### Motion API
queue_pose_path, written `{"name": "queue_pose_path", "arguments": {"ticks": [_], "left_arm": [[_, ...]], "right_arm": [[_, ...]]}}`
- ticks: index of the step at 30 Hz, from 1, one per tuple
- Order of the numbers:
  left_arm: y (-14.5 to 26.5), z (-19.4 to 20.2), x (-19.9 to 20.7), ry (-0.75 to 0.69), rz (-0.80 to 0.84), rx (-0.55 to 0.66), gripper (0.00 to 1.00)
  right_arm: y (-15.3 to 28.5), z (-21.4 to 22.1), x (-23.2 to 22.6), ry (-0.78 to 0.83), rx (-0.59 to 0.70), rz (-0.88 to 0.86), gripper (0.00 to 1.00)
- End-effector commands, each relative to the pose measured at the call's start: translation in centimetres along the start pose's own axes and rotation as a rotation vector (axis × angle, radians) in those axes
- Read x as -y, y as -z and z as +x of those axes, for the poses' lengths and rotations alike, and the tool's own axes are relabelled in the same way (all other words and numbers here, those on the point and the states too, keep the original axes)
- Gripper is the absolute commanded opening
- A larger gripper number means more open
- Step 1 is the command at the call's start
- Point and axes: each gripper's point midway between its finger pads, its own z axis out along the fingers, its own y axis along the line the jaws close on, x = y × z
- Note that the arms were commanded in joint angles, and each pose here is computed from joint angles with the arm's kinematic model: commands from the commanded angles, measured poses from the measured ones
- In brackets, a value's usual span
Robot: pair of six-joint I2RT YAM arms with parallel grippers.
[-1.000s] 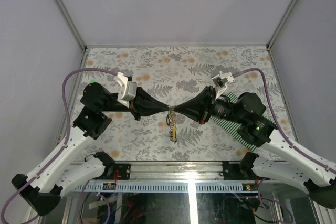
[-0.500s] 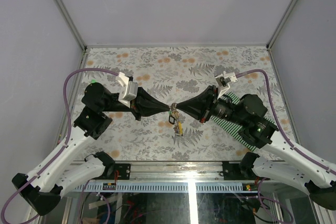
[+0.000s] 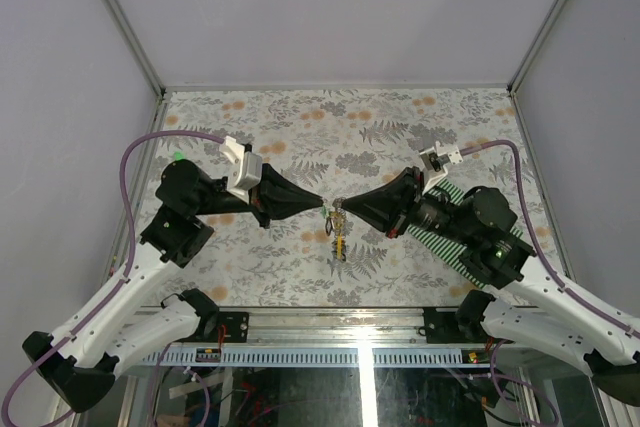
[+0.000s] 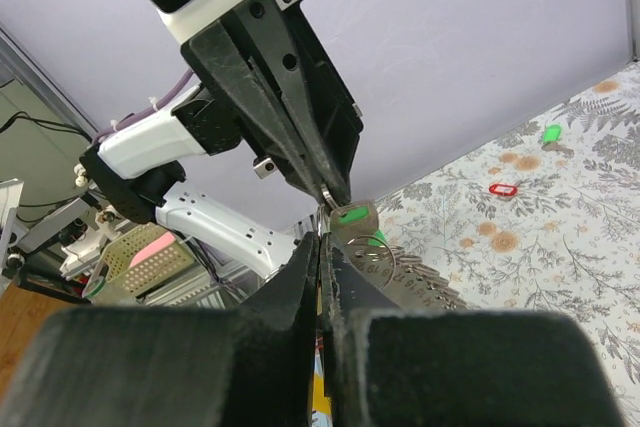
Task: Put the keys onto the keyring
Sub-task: Insert the key onto the keyring.
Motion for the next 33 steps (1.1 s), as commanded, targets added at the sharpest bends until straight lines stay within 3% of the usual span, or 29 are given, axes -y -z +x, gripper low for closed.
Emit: {"name": "queue_pose_path", "arguments": {"ticks": [1,11,33], "left_arm": [[0.1,-1.4,-0.6,-0.055,-0.054,0.056,0.00],[-0.1,-2.1,-0.7,-0.073,-0.056,0.083,0.00],[-0.3,-1.5,0.6,-0.056,0.037,0.062,0.00]], "right_arm": [[0.8,-3.1,-2.7,0.083,0.117,-0.092,0.00],[-0.5,-1.7,-3.3,0.073,0.023,-0.162,0.00],[-0.7,-2.8,-3.4,0.060,0.077,-0.155,0.00]]}}
